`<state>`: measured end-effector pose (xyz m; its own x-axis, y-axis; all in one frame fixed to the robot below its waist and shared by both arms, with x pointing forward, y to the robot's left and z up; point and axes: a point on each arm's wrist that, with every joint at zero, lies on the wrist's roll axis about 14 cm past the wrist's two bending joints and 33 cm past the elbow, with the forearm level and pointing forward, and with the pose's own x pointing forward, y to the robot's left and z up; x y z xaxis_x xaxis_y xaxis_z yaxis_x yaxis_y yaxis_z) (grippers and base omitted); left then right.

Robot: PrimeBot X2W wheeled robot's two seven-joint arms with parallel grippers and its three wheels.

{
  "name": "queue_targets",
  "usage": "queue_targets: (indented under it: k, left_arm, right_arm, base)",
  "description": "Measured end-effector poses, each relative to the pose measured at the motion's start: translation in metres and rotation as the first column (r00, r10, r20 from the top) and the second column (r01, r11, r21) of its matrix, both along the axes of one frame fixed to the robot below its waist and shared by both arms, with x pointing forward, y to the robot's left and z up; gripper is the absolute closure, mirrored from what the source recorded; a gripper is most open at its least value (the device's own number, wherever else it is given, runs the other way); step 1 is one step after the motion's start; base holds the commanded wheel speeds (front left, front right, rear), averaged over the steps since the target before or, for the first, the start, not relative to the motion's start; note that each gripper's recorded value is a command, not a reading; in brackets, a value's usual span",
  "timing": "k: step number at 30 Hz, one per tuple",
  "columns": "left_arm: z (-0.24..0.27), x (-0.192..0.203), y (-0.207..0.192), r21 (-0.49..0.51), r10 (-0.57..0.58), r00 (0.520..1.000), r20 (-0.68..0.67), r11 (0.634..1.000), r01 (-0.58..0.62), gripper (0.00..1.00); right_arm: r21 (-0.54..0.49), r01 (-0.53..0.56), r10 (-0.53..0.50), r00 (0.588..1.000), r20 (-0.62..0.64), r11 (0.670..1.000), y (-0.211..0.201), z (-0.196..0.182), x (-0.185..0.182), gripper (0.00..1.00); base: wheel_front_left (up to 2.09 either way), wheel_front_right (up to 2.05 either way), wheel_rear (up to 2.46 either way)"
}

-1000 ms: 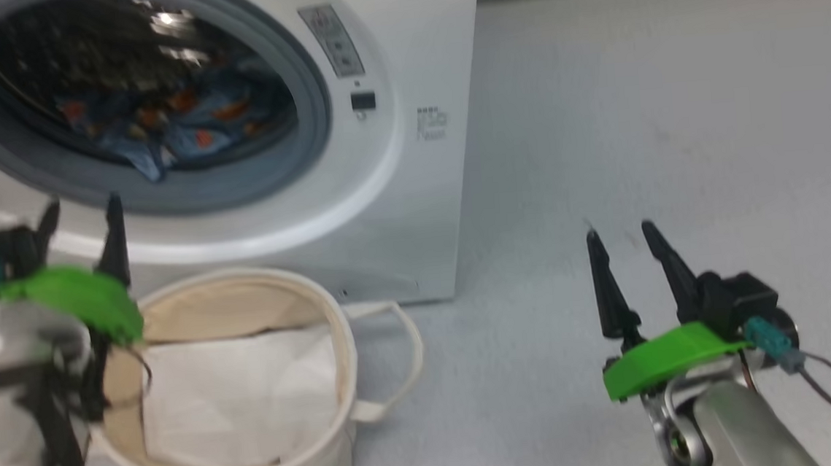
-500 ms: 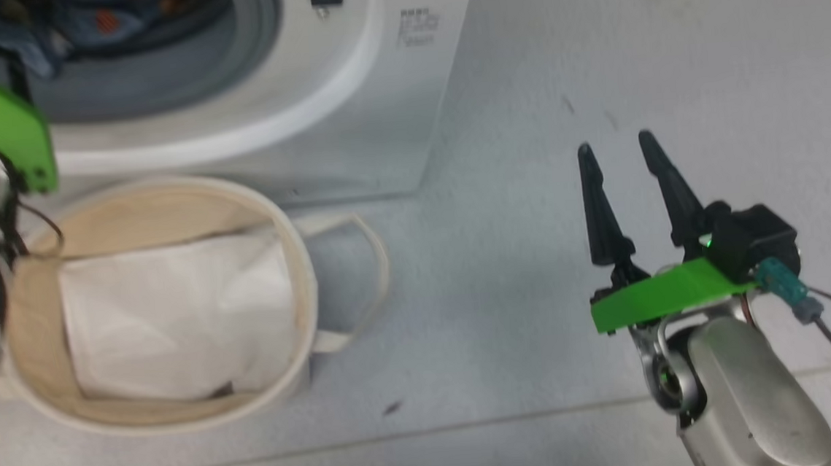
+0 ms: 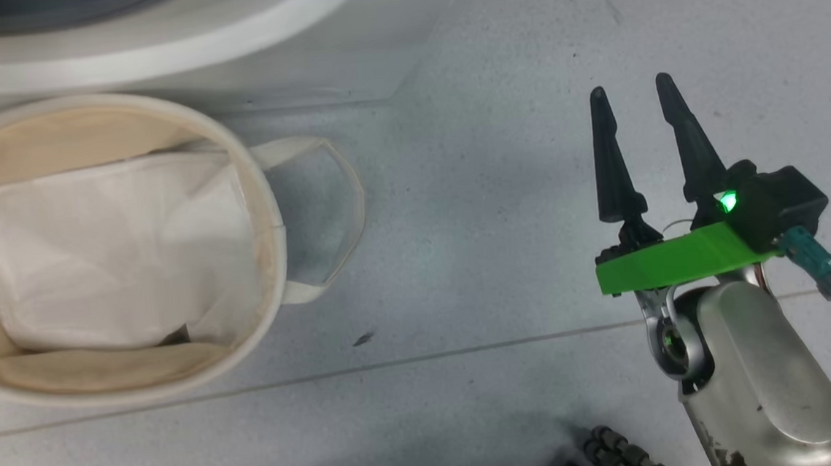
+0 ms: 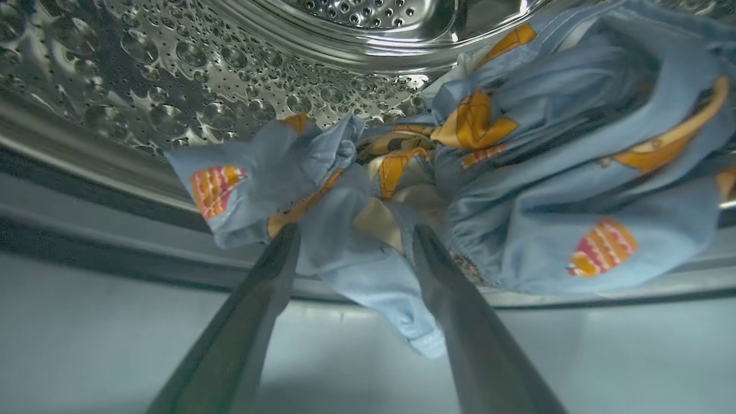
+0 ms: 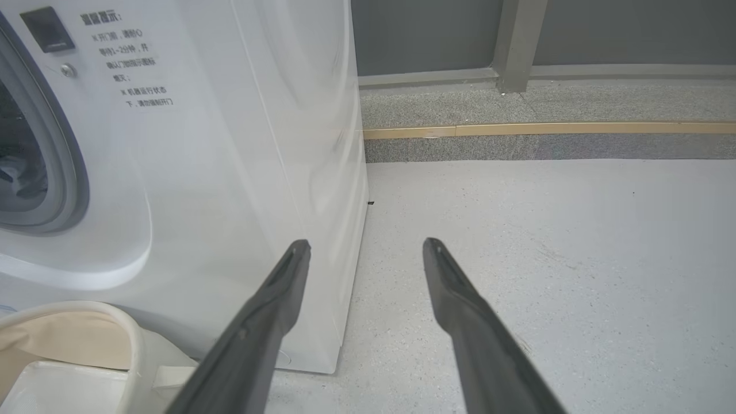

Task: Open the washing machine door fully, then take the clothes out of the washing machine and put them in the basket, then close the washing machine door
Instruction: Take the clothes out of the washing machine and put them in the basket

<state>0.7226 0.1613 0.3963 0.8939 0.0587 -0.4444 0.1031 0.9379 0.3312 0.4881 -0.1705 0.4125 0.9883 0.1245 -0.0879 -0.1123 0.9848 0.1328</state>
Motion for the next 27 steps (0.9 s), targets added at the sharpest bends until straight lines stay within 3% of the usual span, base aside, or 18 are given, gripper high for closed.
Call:
queue_targets:
  k: [13,14,20,27]
  left_arm:
    - [-0.028,0.008,0.018,0.107,0.067,0.994,-0.091,0.993,-0.057,0.0]
    - [-0.028,0.008,0.018,0.111,0.062,0.994,-0.091,0.992,-0.052,1.0]
    - [-0.026,0.007,0.02,0.118,0.058,0.994,-0.088,0.992,-0.048,1.0]
    - [-0.006,0.01,0.017,0.058,0.053,0.999,0.004,0.997,-0.053,1.0]
  right_arm:
    - [0.011,-0.019,0.02,0.999,-0.028,1.0,0.007,-0.022,0.011,0.0]
    - [0.012,-0.021,0.021,0.999,-0.029,1.0,0.008,-0.023,0.011,0.0]
    - [0.014,-0.023,0.023,0.999,-0.028,1.0,0.009,-0.022,0.012,0.0]
    - [0.014,-0.019,0.019,1.0,-0.021,1.0,0.008,-0.017,0.011,0.0]
  base:
    - [0.0,0.0,0.0]
    - [0.0,0.0,0.0]
    - [0.0,0.0,0.0]
    - [0.0,0.0,0.0]
